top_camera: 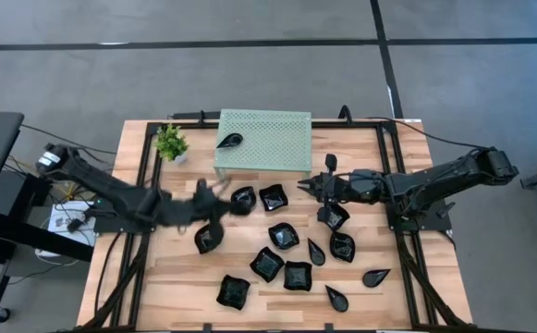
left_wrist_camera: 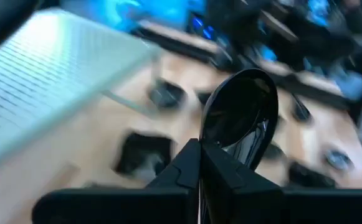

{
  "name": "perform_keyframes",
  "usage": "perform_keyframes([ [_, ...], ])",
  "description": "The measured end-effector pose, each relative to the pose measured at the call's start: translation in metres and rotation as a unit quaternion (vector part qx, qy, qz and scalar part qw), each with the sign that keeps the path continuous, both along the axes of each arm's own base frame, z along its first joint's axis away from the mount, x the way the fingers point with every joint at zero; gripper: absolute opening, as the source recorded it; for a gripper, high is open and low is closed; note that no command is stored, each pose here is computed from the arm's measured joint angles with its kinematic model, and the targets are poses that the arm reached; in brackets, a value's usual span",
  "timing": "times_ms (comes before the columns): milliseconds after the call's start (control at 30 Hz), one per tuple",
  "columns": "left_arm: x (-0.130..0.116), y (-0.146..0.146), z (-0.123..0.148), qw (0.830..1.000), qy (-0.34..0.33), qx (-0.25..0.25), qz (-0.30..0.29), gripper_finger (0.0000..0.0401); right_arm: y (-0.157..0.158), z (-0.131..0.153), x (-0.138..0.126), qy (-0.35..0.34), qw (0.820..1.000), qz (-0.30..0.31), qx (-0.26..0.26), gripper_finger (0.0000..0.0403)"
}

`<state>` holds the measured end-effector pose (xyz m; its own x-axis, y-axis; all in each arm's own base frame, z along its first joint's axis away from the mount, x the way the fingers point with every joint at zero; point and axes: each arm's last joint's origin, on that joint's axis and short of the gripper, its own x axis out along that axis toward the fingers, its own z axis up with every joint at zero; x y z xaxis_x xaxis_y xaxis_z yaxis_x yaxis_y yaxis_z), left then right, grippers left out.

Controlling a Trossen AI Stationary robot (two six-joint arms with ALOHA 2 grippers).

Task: Pick & Place Mini shaped plates
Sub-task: Stack the drop shaped plate on top of the other drop shaped plate on the shelf

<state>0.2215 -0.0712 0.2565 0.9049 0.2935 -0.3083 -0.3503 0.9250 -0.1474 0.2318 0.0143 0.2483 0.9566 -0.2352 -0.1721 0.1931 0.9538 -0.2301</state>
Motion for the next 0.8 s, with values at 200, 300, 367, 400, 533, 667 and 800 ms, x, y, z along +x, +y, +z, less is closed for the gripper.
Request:
perform_keyframes([
  [200, 0.014, 0.05, 0.003, 0.999, -0.01, -0.017, 0.046, 0.0007, 0.0, 0.003, 0.0, -0.016, 1.0, 0.0, 0.002, 0.0051],
  [300, 0.016, 0.066, 0.002, 0.997, -0.007, -0.019, 0.074, 0.0009, 0.0, 0.004, 0.001, -0.021, 1.0, 0.0, 0.002, 0.0051],
  [367, 0.016, 0.075, 0.002, 0.996, -0.008, -0.017, 0.091, 0.001, 0.0, 0.003, 0.0, -0.018, 1.0, 0.0, 0.002, 0.0051],
  [400, 0.016, 0.08, 0.002, 0.995, -0.008, -0.017, 0.1, 0.001, 0.0, 0.003, 0.0, -0.017, 1.0, 0.0, 0.002, 0.0051],
  [533, 0.014, 0.098, 0.002, 0.991, -0.004, -0.008, 0.136, 0.0007, 0.0, 0.003, 0.0, -0.017, 1.0, 0.0, 0.002, 0.0051],
  [667, 0.011, 0.117, 0.002, 0.986, 0.015, 0.028, 0.162, 0.0008, 0.0, 0.003, 0.0, -0.017, 1.0, -0.001, 0.005, 0.0051],
  [800, 0.009, 0.137, 0.006, 0.986, 0.048, 0.083, 0.134, 0.0006, 0.0, 0.003, 0.0, -0.017, 1.0, -0.002, 0.009, 0.0051],
])
